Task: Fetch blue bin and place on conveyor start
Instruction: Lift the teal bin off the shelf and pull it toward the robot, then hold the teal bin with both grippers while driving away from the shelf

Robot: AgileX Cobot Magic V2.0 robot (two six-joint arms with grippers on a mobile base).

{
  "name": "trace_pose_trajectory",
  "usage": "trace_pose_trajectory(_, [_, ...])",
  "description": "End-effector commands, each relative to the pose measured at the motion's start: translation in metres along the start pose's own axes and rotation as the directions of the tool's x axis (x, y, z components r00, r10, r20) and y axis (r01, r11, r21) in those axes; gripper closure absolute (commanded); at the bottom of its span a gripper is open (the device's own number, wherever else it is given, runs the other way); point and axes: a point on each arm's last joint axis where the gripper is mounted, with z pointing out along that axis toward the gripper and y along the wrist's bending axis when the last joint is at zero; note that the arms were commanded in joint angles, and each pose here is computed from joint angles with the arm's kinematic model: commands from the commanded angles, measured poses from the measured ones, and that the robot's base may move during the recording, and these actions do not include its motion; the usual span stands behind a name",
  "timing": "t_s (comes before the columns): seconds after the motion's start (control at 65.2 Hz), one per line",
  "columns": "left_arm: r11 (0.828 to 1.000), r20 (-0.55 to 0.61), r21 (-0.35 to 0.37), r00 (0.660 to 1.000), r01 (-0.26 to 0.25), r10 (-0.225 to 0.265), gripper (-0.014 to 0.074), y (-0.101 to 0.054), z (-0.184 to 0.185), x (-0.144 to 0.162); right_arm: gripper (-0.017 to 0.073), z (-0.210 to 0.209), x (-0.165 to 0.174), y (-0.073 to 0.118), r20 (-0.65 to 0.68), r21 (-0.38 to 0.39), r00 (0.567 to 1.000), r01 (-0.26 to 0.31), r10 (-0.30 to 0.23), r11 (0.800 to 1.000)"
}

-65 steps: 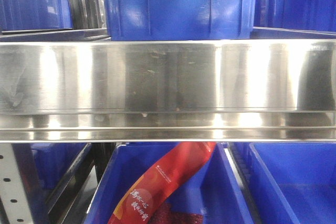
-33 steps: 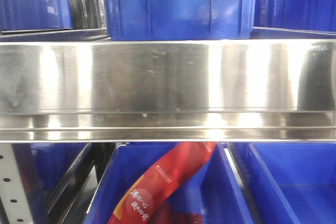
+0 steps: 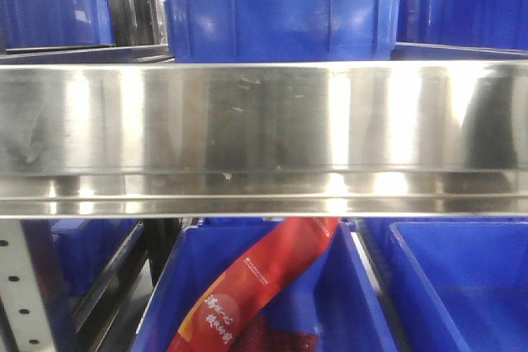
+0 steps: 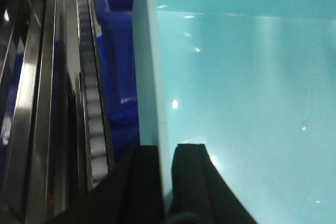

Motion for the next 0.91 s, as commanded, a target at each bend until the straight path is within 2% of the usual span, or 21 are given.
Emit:
trace_pose_trajectory(0.0, [0.999,0.14,0.03,0.99,-0.01,0.006,0.0704,-0.001,-0.01,-0.014,0.0712,-0.01,-0.007,0.0,0.09,0.008,0.995,0.037,-0.038,0.999])
trace_pose_trajectory(0.246, [0.998,0.257,0.065,0.966,-0.017,0.0,0.0704,-0.004,-0.012,-0.025,0.0712,-0.012,-0.019,0.0,0.225,0.012,0.974,0.036,-0.038,0.999])
trace_pose_trajectory(0.89, [0.998,0.259,0.066,0.966,-0.017,-0.001,0.0704,-0.004,-0.012,-0.025,0.0712,-0.016,-0.032,0.0,0.369,0.017,0.929,0.035,-0.039,0.999])
